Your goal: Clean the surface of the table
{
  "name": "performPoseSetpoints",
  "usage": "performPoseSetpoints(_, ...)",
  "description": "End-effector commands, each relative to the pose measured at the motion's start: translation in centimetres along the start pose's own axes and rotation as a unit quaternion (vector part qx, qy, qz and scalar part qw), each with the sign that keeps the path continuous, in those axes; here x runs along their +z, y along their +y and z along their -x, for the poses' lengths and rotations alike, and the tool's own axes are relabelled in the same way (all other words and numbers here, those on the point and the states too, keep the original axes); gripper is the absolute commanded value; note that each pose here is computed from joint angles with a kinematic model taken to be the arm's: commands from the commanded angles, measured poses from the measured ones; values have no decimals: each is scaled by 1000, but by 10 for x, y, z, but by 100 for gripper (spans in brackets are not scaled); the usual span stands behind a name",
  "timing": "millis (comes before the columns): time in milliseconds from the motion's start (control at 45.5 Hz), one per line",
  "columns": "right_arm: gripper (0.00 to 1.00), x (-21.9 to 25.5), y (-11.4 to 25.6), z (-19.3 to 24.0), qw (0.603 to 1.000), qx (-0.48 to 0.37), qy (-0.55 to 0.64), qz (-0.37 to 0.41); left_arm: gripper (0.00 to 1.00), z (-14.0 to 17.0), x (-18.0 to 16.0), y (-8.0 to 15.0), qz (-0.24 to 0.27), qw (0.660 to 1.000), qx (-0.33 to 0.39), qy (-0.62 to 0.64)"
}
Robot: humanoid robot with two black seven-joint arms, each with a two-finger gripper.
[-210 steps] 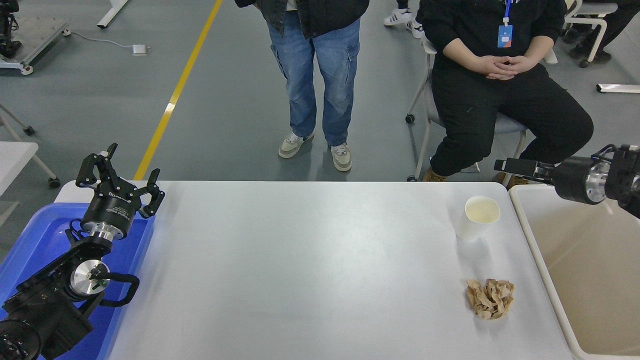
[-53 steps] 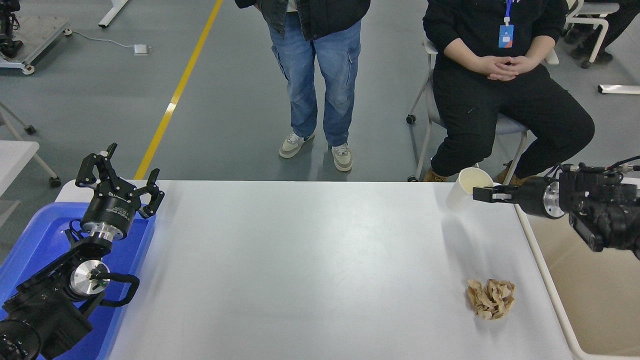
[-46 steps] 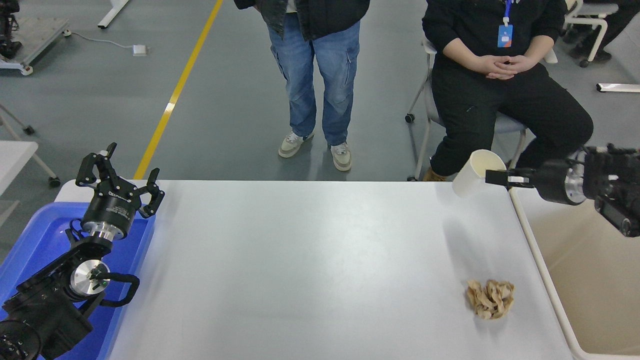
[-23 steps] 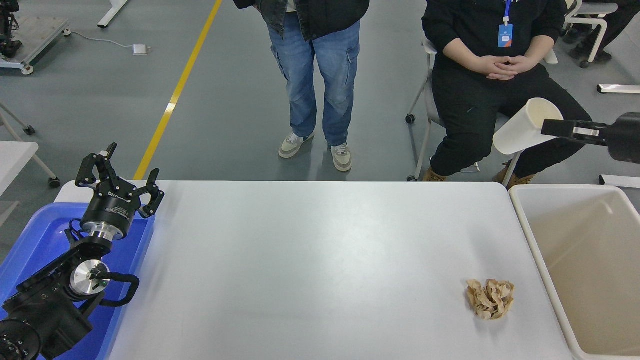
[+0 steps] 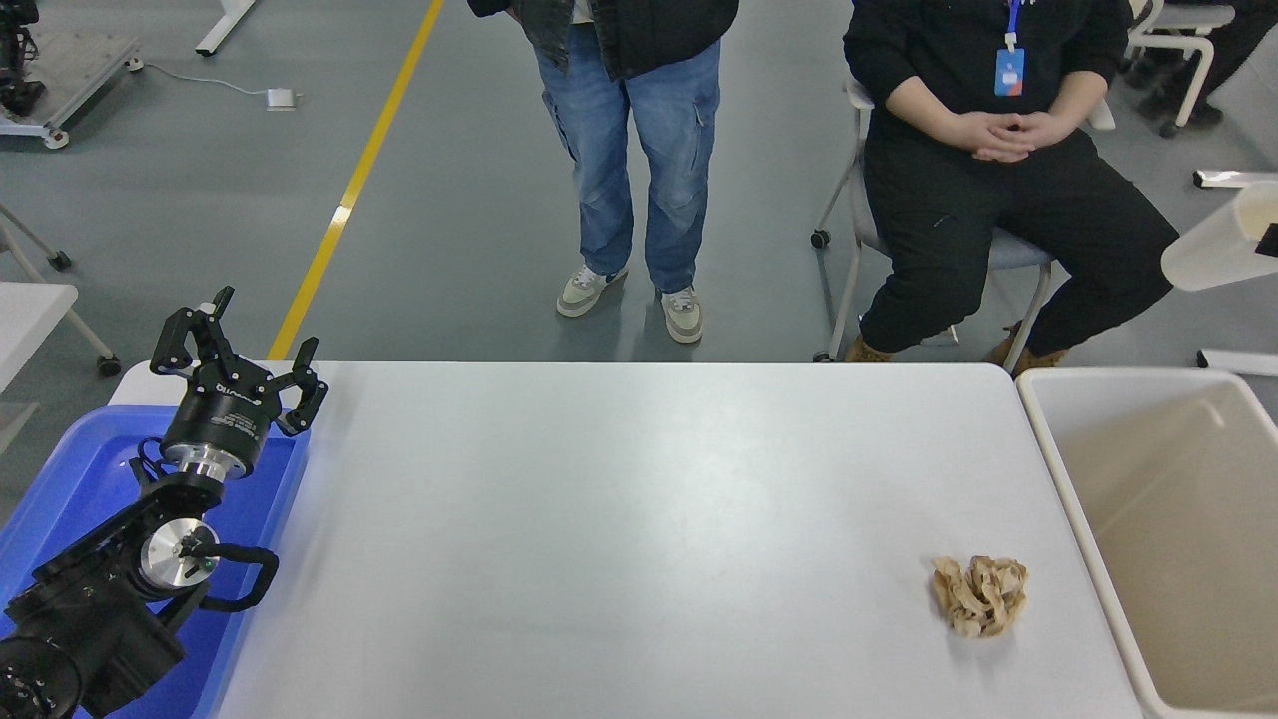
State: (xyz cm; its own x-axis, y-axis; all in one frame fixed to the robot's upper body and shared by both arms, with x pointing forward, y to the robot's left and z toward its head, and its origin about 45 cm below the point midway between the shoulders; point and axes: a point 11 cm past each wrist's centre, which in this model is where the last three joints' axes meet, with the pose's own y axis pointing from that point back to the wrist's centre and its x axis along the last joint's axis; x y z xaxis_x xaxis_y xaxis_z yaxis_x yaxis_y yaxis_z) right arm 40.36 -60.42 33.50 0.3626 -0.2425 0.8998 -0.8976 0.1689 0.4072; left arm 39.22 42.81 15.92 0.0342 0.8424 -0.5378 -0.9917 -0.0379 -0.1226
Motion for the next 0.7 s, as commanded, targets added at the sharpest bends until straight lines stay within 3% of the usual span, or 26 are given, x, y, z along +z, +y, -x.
performPoseSetpoints(0,0,55,15,7,988,30,-46,147,100,0,0,0,0,1000,0,0)
performPoseSetpoints(374,0,101,31,50,957,25,-75,279,100,0,0,0,0,1000,0,0)
performPoseSetpoints(681,0,84,8,181,949,-39,-88,300,100,0,0,0,1,1000,0,1)
